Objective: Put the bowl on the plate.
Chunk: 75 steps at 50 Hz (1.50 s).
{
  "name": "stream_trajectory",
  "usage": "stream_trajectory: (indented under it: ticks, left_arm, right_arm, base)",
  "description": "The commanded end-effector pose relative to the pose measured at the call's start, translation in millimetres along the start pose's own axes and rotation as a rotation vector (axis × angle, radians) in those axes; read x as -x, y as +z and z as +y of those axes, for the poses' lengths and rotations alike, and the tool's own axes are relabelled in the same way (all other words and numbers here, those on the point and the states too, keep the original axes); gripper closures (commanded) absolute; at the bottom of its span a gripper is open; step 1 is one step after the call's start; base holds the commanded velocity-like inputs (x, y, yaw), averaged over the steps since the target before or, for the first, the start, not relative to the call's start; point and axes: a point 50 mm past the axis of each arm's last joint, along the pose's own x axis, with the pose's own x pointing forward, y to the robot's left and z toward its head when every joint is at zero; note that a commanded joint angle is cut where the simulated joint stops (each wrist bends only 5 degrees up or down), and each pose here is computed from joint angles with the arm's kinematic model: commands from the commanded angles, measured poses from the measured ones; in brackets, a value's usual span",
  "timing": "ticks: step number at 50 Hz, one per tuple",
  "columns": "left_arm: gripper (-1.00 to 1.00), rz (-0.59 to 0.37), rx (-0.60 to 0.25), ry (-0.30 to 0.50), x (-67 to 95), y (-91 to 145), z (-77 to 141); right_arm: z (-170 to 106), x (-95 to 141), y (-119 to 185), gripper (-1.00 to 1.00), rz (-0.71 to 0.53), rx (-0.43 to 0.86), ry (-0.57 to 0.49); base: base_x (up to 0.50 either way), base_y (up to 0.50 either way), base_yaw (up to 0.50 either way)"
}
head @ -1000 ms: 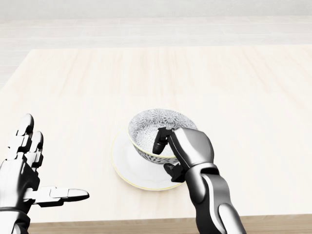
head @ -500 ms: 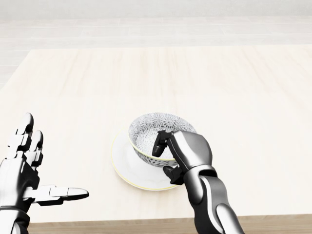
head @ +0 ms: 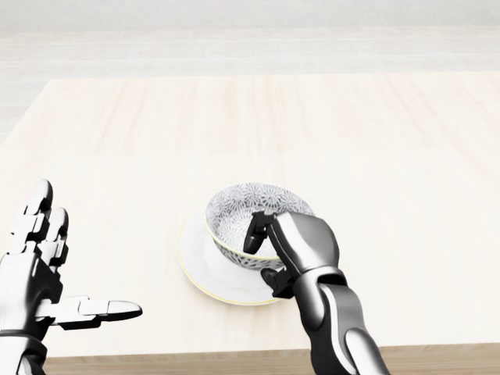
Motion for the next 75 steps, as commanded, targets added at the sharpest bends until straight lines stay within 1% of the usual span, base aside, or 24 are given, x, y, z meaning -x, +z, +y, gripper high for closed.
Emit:
stream_trajectory:
  ticks: [1,5,12,20,26,27,29,31,33,34,35,41,53,56,62,65,67,68,70,75]
  left_arm:
    - [-1.00,-0.001,0.000,0.000,0.6,1,0]
    - [-1.00,-0.002,0.002,0.001,0.2,1,1]
    - [-1.00,-0.001,0.003,0.002,-0.2,0,1]
    - [-1.00,-0.001,0.003,0.004,-0.1,0,1]
    - [-1.00,0.000,0.003,0.004,-0.3,-1,2]
    - [-1.00,0.001,0.004,0.005,-0.6,-1,2]
    - [-1.00,0.002,0.005,0.005,-0.6,-1,2]
    - [-1.00,0.001,0.004,0.005,-0.4,-2,2]
    - [-1.00,0.001,0.003,0.005,-0.1,-1,2]
    - [-1.00,0.001,0.003,0.005,-0.1,-1,2]
    - [-1.00,0.000,0.004,0.006,0.0,-1,3]
    - [-1.00,-0.001,0.005,0.008,-0.2,0,4]
    - [-1.00,0.000,0.005,0.008,-0.4,-1,3]
    - [-1.00,-0.001,0.005,0.009,-0.3,-1,3]
    - [-1.00,-0.001,0.005,0.010,-0.7,-1,4]
    - [-1.00,-0.001,0.006,0.010,-0.6,0,4]
    - [-1.00,-0.002,0.004,0.010,-0.1,-1,4]
    - [-1.00,-0.002,0.004,0.010,-0.1,-1,4]
    - [-1.00,-0.002,0.005,0.010,-0.2,0,4]
    - [-1.00,-0.002,0.006,0.010,-0.1,0,5]
  right_arm:
    - [-3,-1,2,0.47,-0.005,-0.025,-0.033]
    - [-2,-1,2,0.46,-0.003,-0.025,-0.032]
    - [-2,-2,2,0.33,-0.002,-0.030,-0.031]
    - [0,-2,1,0.31,0.001,-0.036,-0.027]
    - [-1,-2,3,0.24,-0.004,-0.035,-0.028]
    - [-1,-3,3,0.15,-0.004,-0.035,-0.027]
    - [-1,-3,3,0.13,-0.003,-0.036,-0.027]
    - [0,-3,3,0.04,-0.003,-0.035,-0.027]
    - [0,-3,2,-0.03,-0.002,-0.035,-0.027]
    - [0,-3,2,-0.03,-0.002,-0.035,-0.027]
    - [0,-3,2,-0.08,-0.002,-0.035,-0.026]
    - [0,-3,2,-0.13,0.000,-0.035,-0.025]
    - [1,-3,1,-0.37,0.002,-0.035,-0.018]
    - [0,-3,2,-0.39,-0.001,-0.033,-0.018]
    - [-1,0,4,-0.61,-0.014,-0.033,-0.001]
    - [-2,1,6,-0.64,-0.021,-0.035,0.005]
    - [-5,3,8,-0.83,-0.033,-0.041,0.012]
    - [-5,3,8,-0.83,-0.034,-0.041,0.012]
    - [-6,4,9,-1.00,-0.037,-0.037,0.014]
    - [-10,9,12,-1.00,-0.053,-0.061,0.024]
  base:
    - [0.00,0.00,0.00]
    - [0.00,0.00,0.00]
    - [0.00,0.00,0.00]
    - [0.00,0.00,0.00]
    - [0.00,0.00,0.00]
    - [0.00,0.00,0.00]
    - [0.00,0.00,0.00]
    - [0.00,0.00,0.00]
    - [0.00,0.00,0.00]
    - [0.00,0.00,0.00]
    - [0.00,0.00,0.00]
    - [0.00,0.00,0.00]
    - [0.00,0.00,0.00]
    - [0.00,0.00,0.00]
    - [0.00,0.00,0.00]
    - [0.00,0.00,0.00]
    - [0.00,0.00,0.00]
    - [0.00,0.00,0.00]
    - [0.00,0.00,0.00]
    - [0.00,0.00,0.00]
